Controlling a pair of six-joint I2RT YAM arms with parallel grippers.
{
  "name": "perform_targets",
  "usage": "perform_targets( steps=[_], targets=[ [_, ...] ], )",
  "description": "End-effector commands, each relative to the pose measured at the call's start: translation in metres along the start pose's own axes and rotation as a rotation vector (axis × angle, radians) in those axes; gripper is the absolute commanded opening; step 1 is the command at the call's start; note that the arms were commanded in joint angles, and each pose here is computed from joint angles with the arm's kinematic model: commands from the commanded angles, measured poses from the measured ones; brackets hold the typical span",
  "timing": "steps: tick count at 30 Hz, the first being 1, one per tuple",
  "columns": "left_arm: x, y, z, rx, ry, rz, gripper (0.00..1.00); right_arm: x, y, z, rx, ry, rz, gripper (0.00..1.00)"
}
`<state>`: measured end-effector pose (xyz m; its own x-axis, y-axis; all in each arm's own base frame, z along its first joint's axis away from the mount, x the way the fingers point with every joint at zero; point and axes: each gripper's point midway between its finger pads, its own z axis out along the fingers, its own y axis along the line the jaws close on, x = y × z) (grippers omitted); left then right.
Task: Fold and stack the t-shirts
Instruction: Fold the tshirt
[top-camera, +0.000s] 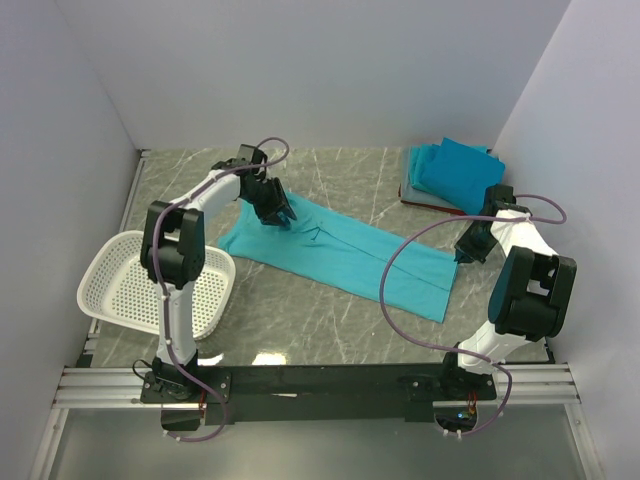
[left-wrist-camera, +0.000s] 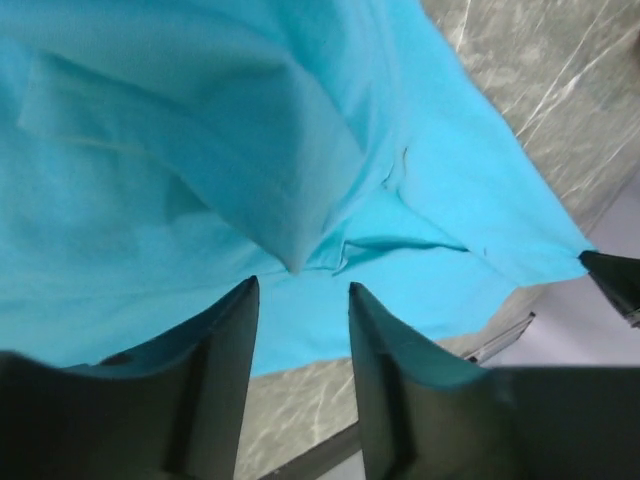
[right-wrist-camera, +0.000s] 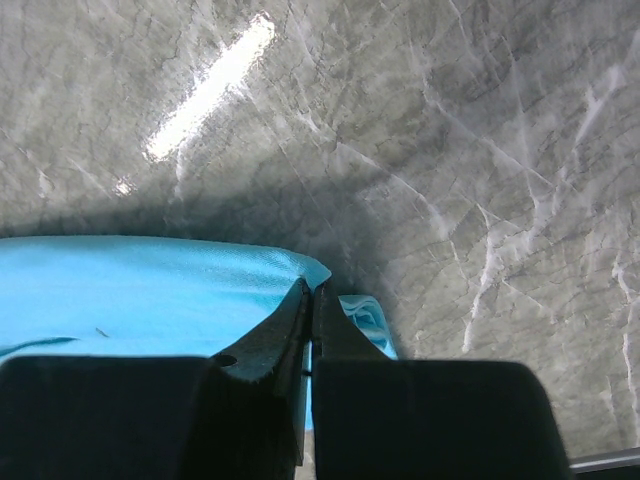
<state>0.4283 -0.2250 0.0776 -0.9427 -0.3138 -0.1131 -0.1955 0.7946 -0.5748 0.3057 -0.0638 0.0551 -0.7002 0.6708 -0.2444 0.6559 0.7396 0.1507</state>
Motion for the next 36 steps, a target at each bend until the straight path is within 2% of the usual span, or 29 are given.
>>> perform_targets(
  steps=[1, 4, 7, 10, 16, 36],
  targets=[
    [-0.011, -0.014, -0.041, 0.051, -0.063, -0.005, 0.53, -0.01, -0.004, -0.011, 0.007, -0.046, 0.002, 0.0],
    [-0.037, -0.004, -0.061, 0.074, -0.152, -0.046, 0.53, -0.01, -0.003, -0.011, 0.006, -0.045, 0.0, 0.0],
    [-0.062, 0.016, -0.067, 0.03, -0.23, -0.061, 0.48, -0.011, -0.002, -0.011, 0.003, -0.044, 0.003, 0.0],
    [-0.078, 0.023, -0.056, 0.006, -0.247, -0.051, 0.42, -0.01, -0.003, -0.01, 0.006, -0.042, 0.002, 0.0],
    [-0.092, 0.036, -0.033, -0.053, -0.251, -0.026, 0.38, -0.011, -0.003, -0.012, 0.01, -0.047, 0.005, 0.0],
    [-0.085, 0.053, 0.014, -0.218, -0.213, 0.04, 0.35, -0.018, 0.0, -0.012, 0.013, -0.045, 0.011, 0.0]
  ],
)
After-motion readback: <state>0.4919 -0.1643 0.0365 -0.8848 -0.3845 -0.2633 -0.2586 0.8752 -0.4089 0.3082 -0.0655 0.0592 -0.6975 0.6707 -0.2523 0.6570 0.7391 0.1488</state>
